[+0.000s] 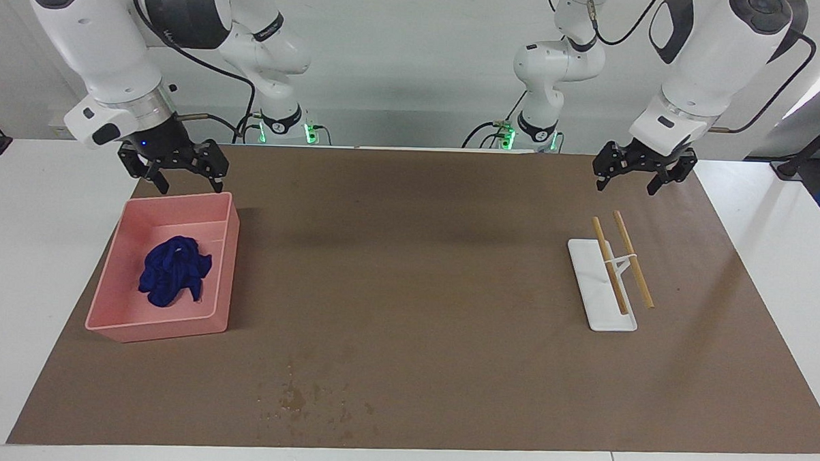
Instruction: Wipe water with towel using both arms
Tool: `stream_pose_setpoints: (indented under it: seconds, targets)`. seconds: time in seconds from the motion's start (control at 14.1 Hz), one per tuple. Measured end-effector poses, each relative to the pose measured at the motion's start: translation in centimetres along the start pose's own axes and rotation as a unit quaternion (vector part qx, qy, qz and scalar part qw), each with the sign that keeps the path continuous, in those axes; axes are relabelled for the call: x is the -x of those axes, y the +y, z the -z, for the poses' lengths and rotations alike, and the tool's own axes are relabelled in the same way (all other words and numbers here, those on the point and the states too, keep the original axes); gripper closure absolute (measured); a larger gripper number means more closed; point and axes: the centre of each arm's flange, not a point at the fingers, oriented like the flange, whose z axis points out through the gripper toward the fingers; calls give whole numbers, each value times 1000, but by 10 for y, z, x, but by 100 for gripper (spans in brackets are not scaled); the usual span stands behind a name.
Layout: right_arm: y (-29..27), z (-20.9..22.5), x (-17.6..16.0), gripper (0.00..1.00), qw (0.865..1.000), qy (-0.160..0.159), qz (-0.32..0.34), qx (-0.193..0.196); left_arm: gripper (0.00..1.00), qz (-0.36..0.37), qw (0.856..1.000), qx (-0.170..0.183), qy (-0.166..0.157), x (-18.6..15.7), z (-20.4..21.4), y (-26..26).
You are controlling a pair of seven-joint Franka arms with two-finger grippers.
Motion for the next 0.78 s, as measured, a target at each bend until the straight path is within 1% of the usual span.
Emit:
stream_pose_setpoints:
  seconds: [0.49, 0.78]
  targets:
    - [-14, -1, -2, 0, 1000, 6, 12, 1, 0, 0, 1000, 0, 0, 0, 0, 0]
    - [-9, 0, -3, 0, 1000, 8, 6, 4, 0, 0, 1000, 0, 0, 0, 0, 0]
